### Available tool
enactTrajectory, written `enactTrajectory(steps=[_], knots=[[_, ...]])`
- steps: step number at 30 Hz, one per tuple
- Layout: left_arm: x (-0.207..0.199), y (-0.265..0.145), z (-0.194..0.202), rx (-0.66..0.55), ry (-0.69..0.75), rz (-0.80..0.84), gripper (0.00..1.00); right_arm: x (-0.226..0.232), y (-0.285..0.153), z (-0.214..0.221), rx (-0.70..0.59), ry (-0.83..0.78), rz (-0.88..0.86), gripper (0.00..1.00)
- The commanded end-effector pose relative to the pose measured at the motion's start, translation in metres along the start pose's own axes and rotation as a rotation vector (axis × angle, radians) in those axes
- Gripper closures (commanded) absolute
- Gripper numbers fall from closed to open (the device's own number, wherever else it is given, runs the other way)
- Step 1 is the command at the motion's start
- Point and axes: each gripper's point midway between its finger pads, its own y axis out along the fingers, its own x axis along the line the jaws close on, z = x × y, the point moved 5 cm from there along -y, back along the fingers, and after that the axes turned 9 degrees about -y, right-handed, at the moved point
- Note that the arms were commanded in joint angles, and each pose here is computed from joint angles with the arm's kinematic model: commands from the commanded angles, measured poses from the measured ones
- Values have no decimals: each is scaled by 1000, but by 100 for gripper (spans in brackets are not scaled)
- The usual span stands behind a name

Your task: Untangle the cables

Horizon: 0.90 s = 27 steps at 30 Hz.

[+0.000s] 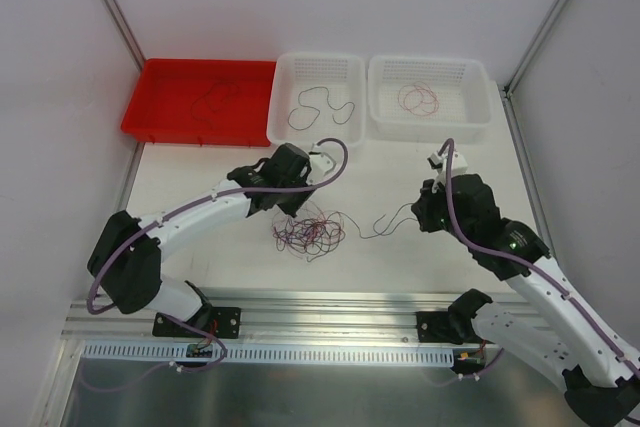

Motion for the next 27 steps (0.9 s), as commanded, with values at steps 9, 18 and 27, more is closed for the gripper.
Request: enactTrajectory(steps=[9, 18, 27], knots=[[100, -147, -42, -451, -510, -531, 100, -63, 2, 26, 81, 231, 377, 99], [141, -240, -24, -611, -655, -811, 100, -87, -3, 33, 90, 388, 402, 99], [154, -289, -27, -661, -660, -967, 100, -87, 12, 47, 198, 393, 374, 87]])
